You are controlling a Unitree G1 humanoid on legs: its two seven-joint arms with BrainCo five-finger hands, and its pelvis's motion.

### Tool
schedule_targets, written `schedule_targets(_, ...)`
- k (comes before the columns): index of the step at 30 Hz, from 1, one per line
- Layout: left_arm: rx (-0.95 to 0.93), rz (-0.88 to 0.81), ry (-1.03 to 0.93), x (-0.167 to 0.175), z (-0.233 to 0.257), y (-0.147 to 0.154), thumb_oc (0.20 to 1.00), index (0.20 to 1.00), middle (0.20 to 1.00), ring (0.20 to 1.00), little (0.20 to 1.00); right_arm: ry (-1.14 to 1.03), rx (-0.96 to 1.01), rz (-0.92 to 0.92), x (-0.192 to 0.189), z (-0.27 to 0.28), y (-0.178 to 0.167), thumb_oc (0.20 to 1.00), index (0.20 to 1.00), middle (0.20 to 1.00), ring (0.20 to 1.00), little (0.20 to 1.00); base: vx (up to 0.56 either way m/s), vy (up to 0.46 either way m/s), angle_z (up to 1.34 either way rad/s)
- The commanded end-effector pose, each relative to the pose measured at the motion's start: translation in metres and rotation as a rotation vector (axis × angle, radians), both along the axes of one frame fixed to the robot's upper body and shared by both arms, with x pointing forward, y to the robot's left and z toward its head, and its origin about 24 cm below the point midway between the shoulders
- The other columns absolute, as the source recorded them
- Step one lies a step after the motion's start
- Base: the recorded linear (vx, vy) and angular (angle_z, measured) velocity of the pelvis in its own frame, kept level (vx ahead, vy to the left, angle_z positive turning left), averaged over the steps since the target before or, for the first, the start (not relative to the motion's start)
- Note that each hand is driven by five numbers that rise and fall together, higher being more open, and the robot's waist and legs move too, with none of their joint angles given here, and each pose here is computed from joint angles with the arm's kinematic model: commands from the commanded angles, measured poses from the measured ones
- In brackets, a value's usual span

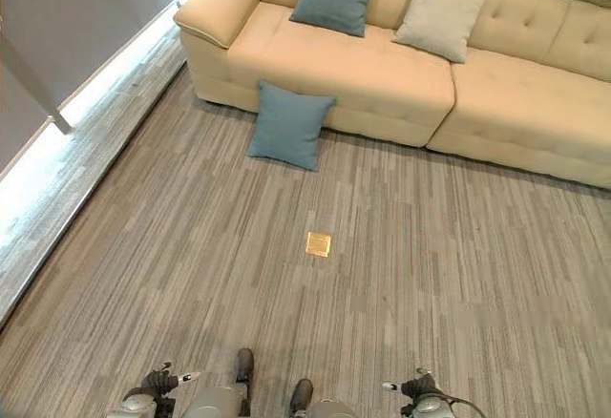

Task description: Pick up all the scattered cushions and arrange them neatly on the sofa.

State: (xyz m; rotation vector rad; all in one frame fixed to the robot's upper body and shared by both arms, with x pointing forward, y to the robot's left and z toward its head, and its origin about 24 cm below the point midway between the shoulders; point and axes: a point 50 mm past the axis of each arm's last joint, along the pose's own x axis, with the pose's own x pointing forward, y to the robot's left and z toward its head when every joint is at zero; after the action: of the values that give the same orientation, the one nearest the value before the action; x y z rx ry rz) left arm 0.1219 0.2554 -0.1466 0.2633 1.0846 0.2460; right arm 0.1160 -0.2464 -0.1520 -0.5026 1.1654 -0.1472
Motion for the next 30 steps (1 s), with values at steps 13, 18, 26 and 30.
schedule_targets(13,0.101,-0.040,0.030,0.000,0.008,0.026,1.000,1.000,1.000,1.000,1.000,-0.116,-0.008,0.115,0.045,0.016,0.006,1.000,1.000,1.000,1.000,1.000,0.24,0.154,-0.09)
schedule_targets(18,0.066,-0.080,0.034,0.002,0.003,0.011,1.000,1.000,1.000,1.000,1.000,-0.076,0.013,0.081,0.028,0.008,0.006,1.000,1.000,1.000,1.000,1.000,0.44,-0.054,0.42)
schedule_targets(26,0.071,-0.094,-0.006,0.019,0.009,0.010,1.000,1.000,1.000,1.000,1.000,-0.075,0.005,0.044,0.027,0.008,0.003,1.000,1.000,1.000,1.000,1.000,0.25,-0.055,0.37)
schedule_targets(30,0.081,-0.087,-0.010,0.018,0.010,0.013,1.000,1.000,1.000,1.000,1.000,-0.070,-0.011,0.047,0.026,0.009,-0.001,1.000,1.000,1.000,1.000,1.000,0.23,0.119,0.38)
